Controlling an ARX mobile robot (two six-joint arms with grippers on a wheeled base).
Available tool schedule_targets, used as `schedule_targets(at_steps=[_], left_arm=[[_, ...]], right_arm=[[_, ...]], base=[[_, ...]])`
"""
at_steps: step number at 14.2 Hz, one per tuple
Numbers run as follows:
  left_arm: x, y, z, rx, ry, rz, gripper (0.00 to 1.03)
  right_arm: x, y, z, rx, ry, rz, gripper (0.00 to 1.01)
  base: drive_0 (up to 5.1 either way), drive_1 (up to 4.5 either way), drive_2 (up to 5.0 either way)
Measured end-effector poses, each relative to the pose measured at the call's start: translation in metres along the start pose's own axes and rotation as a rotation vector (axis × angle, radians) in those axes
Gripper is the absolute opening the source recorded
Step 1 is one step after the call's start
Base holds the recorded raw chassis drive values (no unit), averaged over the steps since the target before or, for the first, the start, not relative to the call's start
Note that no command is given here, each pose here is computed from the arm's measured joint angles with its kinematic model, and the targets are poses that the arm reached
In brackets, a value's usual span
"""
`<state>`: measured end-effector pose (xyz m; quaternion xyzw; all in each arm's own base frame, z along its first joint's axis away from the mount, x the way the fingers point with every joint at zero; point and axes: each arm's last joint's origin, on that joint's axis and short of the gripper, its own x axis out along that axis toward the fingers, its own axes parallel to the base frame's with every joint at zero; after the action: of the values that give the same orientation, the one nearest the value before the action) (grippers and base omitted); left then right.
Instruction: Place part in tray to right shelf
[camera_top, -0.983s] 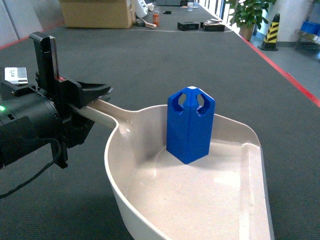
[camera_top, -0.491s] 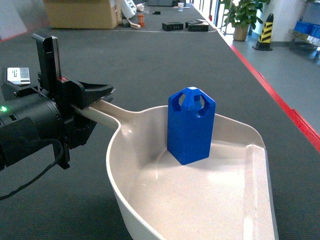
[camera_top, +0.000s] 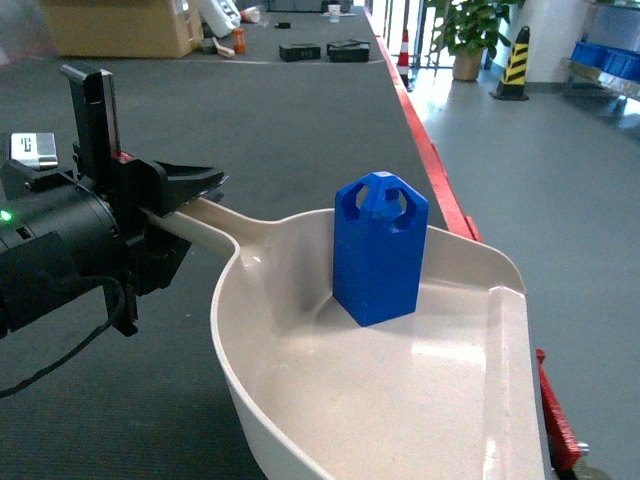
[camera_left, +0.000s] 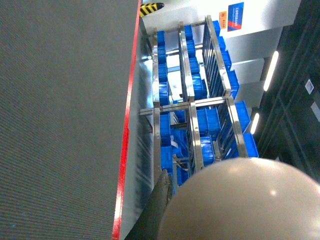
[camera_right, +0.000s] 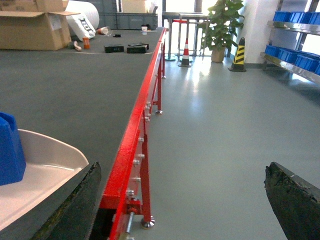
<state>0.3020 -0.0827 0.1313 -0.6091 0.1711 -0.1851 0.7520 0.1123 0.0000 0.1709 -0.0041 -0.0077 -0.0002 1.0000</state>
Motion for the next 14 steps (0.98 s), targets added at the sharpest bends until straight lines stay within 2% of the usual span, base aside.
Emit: schedule_targets(at_steps=[14], left_arm=[[-0.0002, -0.0002, 0.0000, 0.000, 0.001, -0.001, 0.13]], right_arm=[[0.0001, 0.0000, -0.0001, 0.000, 0.001, 0.000, 0.98]], base=[[5.1, -2.40, -2.4]])
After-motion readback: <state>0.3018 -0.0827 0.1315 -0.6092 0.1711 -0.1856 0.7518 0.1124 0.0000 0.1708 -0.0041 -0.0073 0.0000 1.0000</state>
